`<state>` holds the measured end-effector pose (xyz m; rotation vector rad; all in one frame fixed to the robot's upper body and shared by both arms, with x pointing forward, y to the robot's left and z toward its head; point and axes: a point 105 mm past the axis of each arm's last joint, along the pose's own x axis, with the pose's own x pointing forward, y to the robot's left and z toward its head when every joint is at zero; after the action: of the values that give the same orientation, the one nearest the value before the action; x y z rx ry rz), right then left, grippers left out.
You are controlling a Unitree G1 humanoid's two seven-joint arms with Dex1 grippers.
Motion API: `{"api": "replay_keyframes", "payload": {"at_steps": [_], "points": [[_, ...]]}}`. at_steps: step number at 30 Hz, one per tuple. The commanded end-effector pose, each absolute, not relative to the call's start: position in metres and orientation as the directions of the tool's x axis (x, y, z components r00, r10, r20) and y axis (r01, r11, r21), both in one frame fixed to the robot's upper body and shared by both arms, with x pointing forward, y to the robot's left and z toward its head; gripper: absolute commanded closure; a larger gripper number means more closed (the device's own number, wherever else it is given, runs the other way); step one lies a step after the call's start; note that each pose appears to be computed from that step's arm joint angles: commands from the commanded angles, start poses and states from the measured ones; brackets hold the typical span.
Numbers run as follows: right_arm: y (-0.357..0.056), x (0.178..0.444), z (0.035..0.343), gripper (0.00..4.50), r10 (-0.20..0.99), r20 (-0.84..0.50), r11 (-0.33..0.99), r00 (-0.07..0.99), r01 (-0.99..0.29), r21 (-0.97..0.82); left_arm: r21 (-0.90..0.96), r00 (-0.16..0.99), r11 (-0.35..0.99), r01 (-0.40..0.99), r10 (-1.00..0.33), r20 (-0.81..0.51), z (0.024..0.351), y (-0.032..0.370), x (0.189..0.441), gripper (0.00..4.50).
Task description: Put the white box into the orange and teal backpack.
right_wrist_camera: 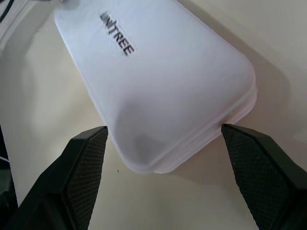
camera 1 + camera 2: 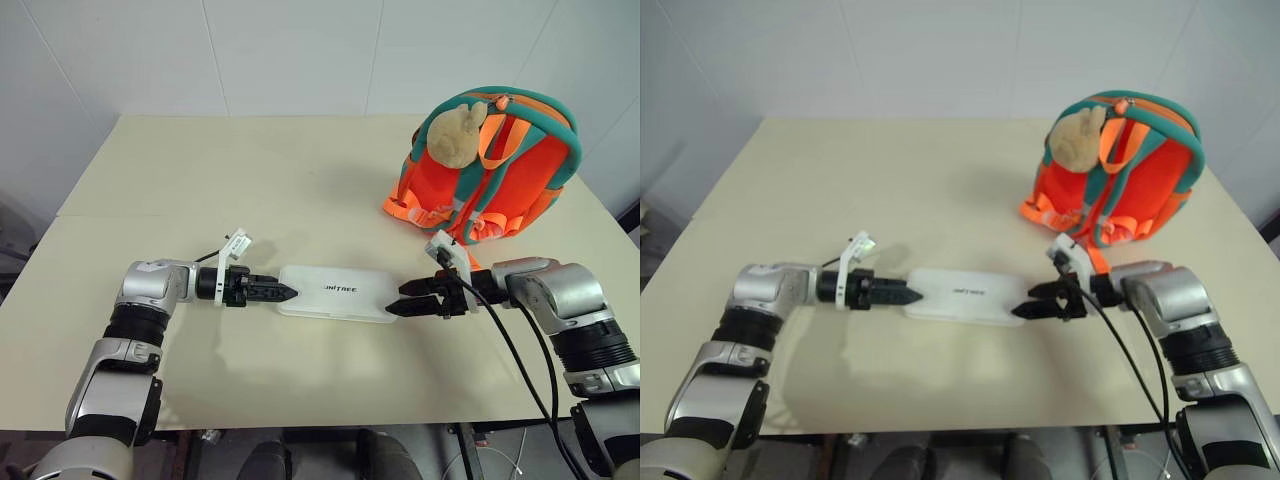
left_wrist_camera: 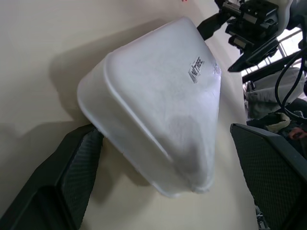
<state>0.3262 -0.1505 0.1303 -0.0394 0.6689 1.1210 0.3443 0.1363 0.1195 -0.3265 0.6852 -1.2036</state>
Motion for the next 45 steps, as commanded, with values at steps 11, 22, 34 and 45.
{"api": "replay_keyframes", "payload": {"at_steps": [11,22,34,45], "points": [[-0.129,0.329,0.143,0.00,0.862,-0.440,0.379,0.251,-0.896,0.231,-0.742,0.103,0.293,0.604,-0.951,-0.291,0.091,0.113,0.331,0.03],[-0.132,0.319,0.135,0.00,0.858,-0.462,0.347,0.224,-0.916,0.201,-0.795,0.081,0.254,0.551,-0.964,-0.252,0.098,0.112,0.328,0.89],[-0.161,0.309,0.116,0.00,0.819,-0.512,0.388,0.259,-0.907,0.161,-0.842,0.051,0.176,0.510,-0.983,-0.175,0.122,0.127,0.306,3.25],[-0.229,0.342,0.181,0.00,0.690,-0.255,0.687,0.678,-0.723,-0.063,-0.636,0.183,0.201,0.745,-0.978,-0.096,0.148,0.154,0.295,3.25]]}}
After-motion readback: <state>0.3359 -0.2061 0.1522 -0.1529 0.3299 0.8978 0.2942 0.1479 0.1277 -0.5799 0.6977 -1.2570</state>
